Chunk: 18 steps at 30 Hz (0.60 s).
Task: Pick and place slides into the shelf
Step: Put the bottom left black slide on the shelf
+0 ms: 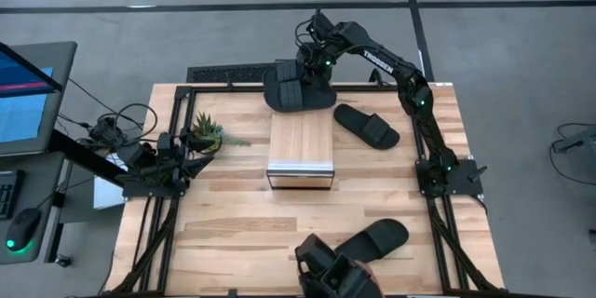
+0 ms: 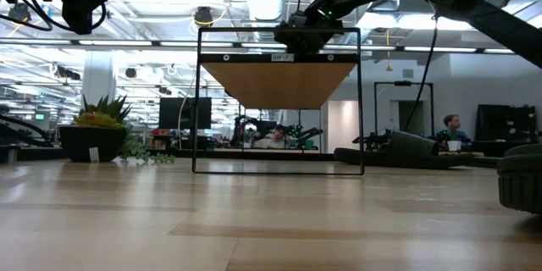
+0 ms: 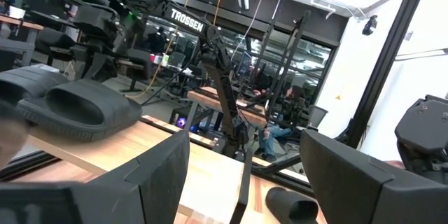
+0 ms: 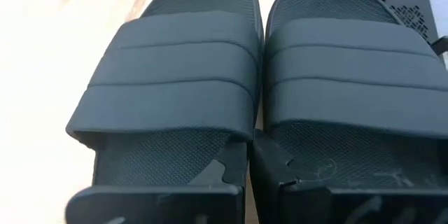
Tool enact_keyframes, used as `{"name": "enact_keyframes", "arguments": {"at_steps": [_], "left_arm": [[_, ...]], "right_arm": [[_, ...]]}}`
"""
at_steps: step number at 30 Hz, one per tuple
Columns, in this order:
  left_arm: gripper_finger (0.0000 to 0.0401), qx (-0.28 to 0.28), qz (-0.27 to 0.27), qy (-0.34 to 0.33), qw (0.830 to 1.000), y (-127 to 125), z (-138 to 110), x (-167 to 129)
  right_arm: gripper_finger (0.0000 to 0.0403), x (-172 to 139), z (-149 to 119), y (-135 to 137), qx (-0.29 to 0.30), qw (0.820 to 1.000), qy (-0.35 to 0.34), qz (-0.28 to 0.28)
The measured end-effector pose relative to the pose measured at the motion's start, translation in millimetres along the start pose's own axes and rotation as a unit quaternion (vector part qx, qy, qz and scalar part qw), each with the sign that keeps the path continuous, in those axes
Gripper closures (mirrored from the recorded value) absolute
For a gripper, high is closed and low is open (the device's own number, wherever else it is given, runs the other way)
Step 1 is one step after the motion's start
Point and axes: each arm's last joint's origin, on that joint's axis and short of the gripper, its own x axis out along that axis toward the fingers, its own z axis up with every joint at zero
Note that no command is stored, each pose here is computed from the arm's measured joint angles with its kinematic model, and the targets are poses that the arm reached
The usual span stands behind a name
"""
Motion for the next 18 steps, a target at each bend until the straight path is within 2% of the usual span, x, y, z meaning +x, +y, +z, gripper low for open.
{"name": "enact_keyframes", "arguments": {"at_steps": [11, 18], "left_arm": [[0.0143, 0.0, 0.0, 0.0, 1.0, 0, 0, 0], [0.0143, 0.0, 0.0, 0.0, 1.0, 0, 0, 0]], "right_arm": [[0.0399, 2, 3, 1, -0.004, 1.0, 0.002, -0.009], [0.0357, 8, 12, 4, -0.007, 1.0, -0.011, -0.016]]}}
